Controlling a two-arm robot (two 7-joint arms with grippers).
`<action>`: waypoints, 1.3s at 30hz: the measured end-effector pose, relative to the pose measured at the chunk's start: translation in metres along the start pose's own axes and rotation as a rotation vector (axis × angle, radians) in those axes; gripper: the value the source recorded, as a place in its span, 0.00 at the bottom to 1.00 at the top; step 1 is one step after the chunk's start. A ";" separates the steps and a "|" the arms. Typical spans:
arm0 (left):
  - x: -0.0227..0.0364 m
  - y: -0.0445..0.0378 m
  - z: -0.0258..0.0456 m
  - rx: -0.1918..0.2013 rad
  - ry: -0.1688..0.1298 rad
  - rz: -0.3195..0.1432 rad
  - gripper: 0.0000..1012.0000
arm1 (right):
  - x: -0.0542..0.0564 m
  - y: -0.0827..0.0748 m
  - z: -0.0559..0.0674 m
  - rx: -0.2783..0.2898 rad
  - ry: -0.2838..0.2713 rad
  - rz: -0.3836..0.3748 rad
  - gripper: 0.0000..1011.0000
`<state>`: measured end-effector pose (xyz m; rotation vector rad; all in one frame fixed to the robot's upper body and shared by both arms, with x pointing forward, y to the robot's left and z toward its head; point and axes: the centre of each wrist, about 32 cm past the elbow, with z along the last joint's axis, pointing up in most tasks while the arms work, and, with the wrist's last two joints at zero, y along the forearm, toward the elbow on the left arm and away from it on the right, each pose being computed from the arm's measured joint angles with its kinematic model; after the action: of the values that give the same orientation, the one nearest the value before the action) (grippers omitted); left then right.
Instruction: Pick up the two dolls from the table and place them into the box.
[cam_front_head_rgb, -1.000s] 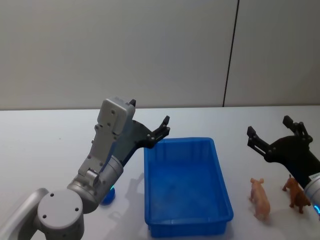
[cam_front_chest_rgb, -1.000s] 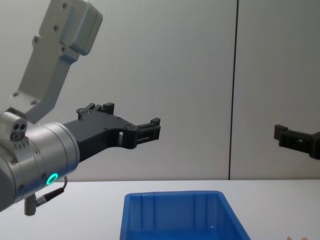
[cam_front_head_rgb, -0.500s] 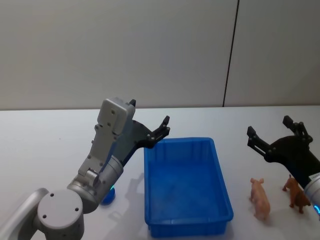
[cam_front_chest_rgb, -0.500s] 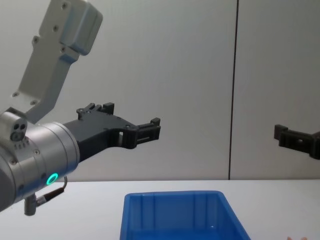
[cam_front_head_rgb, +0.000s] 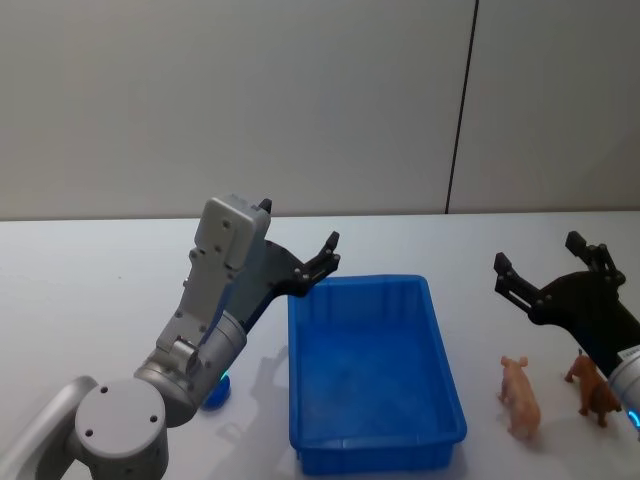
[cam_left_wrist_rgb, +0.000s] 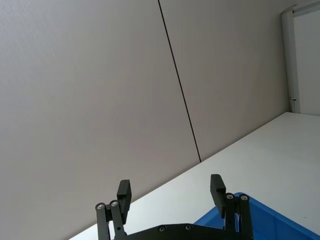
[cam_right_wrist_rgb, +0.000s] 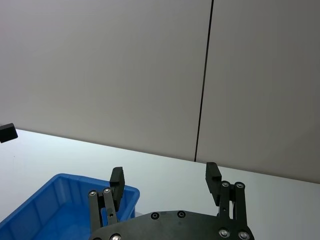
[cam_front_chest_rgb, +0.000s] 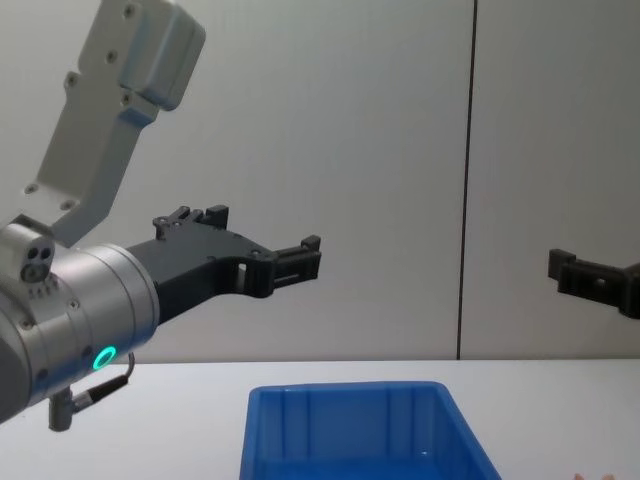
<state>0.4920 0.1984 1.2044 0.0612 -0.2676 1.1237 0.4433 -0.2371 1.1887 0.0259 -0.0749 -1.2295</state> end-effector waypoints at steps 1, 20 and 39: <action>0.0000 0.0000 0.0000 0.000 0.000 0.000 0.99 | 0.000 0.000 0.000 0.000 0.000 0.000 0.99; 0.0000 0.0000 0.0000 0.000 0.000 0.000 0.99 | 0.008 -0.016 0.000 -0.037 -0.051 -0.029 0.99; 0.0000 0.0000 0.0000 0.000 0.000 0.000 0.99 | 0.027 -0.082 -0.008 -0.290 -0.148 -0.071 0.99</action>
<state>0.4920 0.1984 1.2044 0.0611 -0.2676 1.1238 0.3762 -0.2905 1.1769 -0.3168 -0.0237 -1.3023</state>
